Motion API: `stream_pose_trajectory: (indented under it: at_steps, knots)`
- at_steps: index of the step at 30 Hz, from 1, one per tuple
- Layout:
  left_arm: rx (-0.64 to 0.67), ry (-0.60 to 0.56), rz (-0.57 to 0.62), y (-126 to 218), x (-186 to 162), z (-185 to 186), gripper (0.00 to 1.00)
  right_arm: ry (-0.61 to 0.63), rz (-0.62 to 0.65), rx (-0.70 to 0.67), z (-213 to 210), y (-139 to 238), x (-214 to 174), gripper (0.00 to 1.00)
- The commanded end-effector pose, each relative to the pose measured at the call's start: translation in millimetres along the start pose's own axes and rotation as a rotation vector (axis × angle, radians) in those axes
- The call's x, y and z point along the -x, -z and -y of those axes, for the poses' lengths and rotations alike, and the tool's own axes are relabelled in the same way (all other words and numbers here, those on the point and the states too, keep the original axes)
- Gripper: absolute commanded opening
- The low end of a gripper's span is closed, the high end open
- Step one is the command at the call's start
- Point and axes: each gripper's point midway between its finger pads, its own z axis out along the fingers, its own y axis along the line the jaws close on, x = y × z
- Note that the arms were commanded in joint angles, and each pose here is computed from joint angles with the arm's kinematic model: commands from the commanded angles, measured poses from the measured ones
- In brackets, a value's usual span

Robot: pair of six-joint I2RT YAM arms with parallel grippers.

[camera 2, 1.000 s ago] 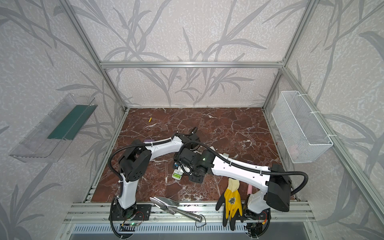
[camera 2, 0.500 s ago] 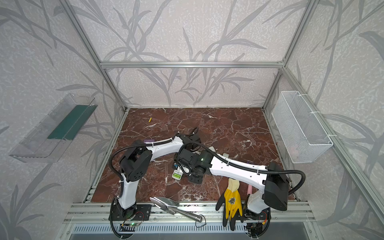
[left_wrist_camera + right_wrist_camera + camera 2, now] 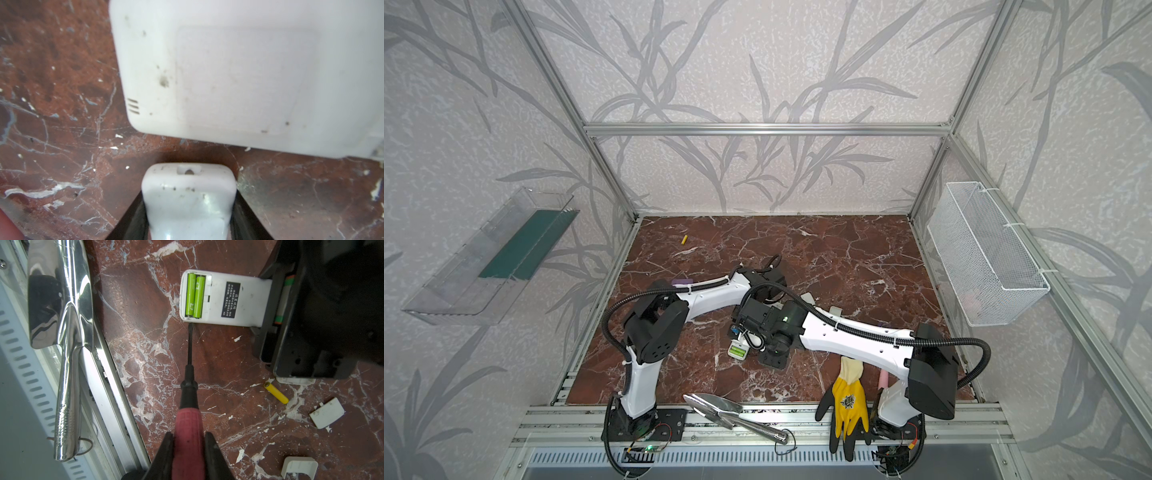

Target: Unload the batteries from the remote control

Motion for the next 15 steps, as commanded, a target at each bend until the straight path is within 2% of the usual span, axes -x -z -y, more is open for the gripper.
stream_pose_trajectory:
  at_steps: [1, 15]
  knots:
    - [0.049, -0.001, -0.039, -11.8, -7.7, -3.9, 0.01, -0.019, 0.073, -0.011, 0.4, 18.4, 14.1, 0.00]
    - [0.064, -0.002, -0.035, -11.5, -7.0, -6.6, 0.01, -0.043, 0.068, -0.018, 4.3, 17.1, 12.4, 0.00]
